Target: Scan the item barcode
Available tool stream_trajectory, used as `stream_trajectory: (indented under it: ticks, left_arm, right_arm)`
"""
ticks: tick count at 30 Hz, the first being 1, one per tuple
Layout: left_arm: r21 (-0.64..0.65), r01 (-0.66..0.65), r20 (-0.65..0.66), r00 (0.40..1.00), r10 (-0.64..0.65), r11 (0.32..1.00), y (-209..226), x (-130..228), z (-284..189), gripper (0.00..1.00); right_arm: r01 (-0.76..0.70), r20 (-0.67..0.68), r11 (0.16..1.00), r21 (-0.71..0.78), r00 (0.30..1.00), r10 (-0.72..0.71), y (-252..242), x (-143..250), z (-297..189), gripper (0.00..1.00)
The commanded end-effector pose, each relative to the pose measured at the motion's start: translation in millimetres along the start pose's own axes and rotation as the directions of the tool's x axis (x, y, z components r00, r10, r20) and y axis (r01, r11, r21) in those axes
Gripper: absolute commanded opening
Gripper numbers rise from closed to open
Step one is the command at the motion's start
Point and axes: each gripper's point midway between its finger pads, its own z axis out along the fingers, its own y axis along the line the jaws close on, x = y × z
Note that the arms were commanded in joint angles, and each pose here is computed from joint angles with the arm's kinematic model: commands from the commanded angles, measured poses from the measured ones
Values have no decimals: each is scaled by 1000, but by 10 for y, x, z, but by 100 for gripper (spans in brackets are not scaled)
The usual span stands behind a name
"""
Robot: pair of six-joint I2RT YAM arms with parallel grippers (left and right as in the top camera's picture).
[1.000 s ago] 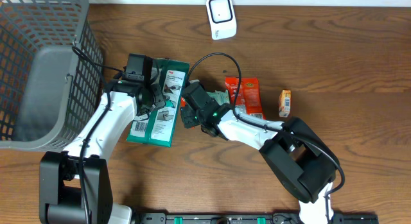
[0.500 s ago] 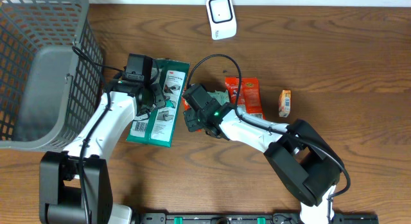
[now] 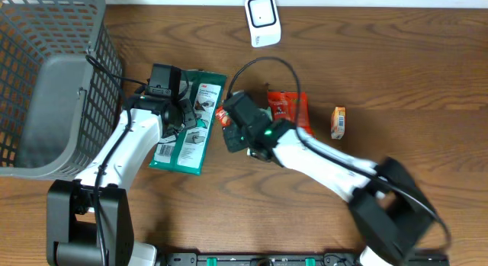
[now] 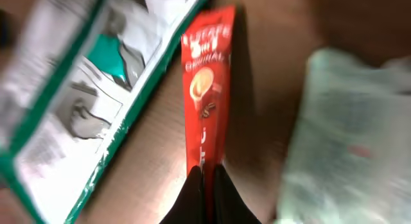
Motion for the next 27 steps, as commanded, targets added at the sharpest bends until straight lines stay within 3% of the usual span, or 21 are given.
stream_trajectory:
  ticks: [1, 9, 14, 18, 24, 27]
  left_arm:
    - [24, -9, -30, 999, 10, 1000, -34, 65, 41, 46]
    - [28, 10, -39, 999, -9, 1000, 14, 57, 37, 47]
    - [0, 101, -48, 994, -101, 995, 222, 11, 31, 47]
    - [-1, 169, -69, 983, -168, 986, 388, -5, 18, 47]
    - [8, 182, -77, 981, -180, 983, 404, -5, 14, 52]
    - [8, 181, -77, 981, -180, 983, 405, -5, 14, 52]
  right_arm:
    - [48, 69, 997, 66, 996, -53, -54, -161, -297, 1]
    - [137, 53, 949, 283, 986, -158, -131, 51, -202, 1]
    - [203, 69, 883, 424, 964, -256, -150, 102, -144, 1]
    - [288, 80, 781, 554, 915, -394, -97, 105, -130, 1]
    - [426, 28, 679, 597, 835, -549, 45, 159, 47, 1]
    - [451, -15, 568, 689, 792, -610, -44, 126, 35, 1]
